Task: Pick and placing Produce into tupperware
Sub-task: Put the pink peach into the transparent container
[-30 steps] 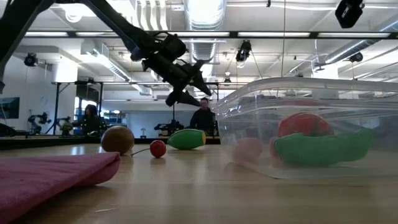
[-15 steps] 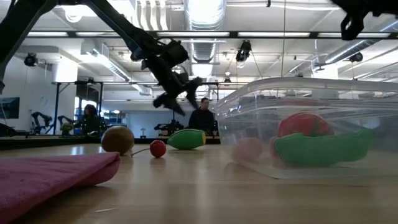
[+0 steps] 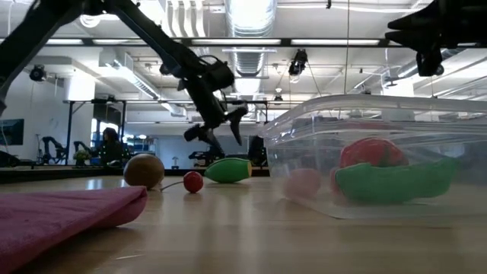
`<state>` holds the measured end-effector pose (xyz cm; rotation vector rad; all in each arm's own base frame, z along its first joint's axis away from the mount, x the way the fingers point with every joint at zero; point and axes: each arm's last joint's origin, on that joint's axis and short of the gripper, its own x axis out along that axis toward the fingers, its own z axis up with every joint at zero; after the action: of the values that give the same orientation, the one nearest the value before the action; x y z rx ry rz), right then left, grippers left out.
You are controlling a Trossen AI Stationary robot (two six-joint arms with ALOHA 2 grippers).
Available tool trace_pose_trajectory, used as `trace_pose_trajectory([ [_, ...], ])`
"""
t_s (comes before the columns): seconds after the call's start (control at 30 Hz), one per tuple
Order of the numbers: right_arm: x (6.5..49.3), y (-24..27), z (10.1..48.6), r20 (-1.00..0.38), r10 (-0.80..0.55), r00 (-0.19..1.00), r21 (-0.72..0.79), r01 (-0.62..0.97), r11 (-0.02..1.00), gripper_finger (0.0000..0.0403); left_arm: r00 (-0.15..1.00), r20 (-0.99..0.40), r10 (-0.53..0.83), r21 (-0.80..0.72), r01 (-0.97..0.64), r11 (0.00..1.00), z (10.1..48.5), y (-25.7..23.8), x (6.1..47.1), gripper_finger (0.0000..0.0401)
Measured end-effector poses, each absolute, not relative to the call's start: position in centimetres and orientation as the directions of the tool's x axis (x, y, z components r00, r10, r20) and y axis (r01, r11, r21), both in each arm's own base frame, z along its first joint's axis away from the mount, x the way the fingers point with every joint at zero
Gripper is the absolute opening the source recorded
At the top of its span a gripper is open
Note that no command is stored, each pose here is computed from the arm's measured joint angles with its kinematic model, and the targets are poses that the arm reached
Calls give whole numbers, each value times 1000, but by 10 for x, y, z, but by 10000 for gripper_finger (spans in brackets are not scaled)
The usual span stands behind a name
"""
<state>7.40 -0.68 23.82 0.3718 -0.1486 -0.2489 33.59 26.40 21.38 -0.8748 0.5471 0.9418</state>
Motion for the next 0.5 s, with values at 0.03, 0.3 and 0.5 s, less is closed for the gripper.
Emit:
trace_pose_trajectory([
  [0.03, 74, -7, 238, 94, -267, 959, 390, 211, 896, 82, 488, -761, 427, -404, -872, 276, 208, 265, 339, 255],
  [0.3, 74, -7, 240, 102, -267, 958, 518, 178, 836, 87, 582, -746, 323, -483, -807, 339, 200, 276, 370, 255],
  [0.5, 74, -7, 240, 102, -267, 958, 520, 178, 835, 88, 550, -747, 373, -408, -822, 396, 209, 279, 372, 255],
])
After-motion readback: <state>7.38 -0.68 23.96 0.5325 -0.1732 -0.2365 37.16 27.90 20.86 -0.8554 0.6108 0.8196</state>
